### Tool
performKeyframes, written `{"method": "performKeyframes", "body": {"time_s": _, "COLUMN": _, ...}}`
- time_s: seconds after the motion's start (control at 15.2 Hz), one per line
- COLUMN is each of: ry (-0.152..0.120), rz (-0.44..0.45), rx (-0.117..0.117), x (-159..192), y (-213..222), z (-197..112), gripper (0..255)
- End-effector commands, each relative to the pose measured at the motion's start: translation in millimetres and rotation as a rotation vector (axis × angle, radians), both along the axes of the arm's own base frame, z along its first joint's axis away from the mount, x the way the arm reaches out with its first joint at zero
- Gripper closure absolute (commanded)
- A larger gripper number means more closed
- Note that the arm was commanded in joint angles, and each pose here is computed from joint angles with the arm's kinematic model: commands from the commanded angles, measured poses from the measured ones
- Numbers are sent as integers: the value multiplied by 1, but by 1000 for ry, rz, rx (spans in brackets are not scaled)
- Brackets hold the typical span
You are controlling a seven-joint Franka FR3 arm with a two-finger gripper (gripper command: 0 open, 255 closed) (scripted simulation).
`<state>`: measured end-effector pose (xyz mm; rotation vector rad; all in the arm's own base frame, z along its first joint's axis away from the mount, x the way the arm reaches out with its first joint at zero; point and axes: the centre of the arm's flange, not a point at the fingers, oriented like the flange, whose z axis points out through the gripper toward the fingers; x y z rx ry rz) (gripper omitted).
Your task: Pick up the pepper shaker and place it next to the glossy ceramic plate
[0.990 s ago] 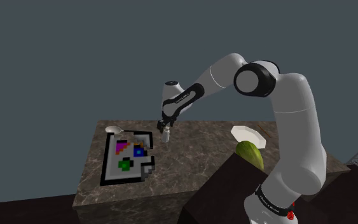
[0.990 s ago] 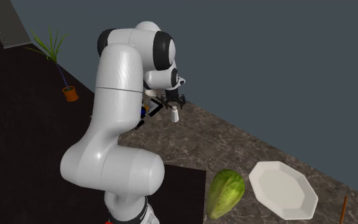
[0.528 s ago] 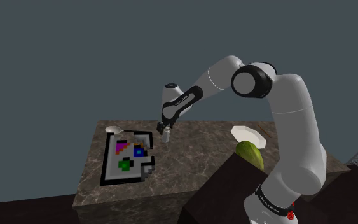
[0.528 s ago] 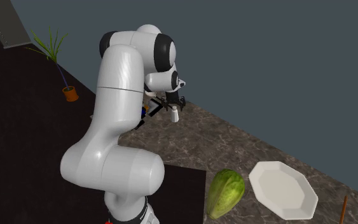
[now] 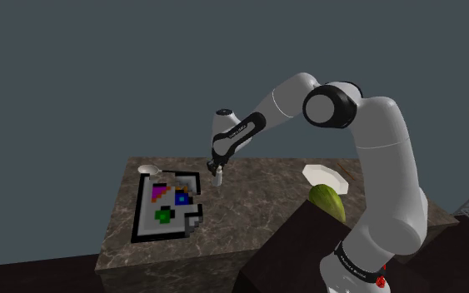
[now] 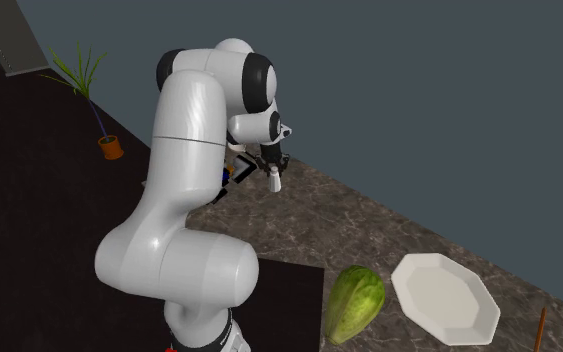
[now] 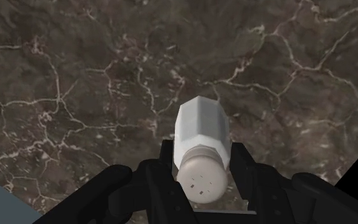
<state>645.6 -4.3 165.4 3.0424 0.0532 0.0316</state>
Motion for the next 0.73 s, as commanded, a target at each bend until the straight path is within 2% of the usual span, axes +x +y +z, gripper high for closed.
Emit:
{"method": "performKeyframes", "body": {"time_s": 0.0, "ry": 0, "rz": 0, "rx": 0, "x": 0, "y": 0, "z": 0, "gripper": 255}}
{"method": "performKeyframes", "body": {"time_s": 0.2, "ry": 0, "rz": 0, "rx": 0, "x": 0, "y": 0, "z": 0, "gripper": 255}}
{"method": "performKeyframes", "body": {"time_s": 0.66, "ry": 0, "rz": 0, "rx": 0, "x": 0, "y": 0, "z": 37, "gripper": 255}}
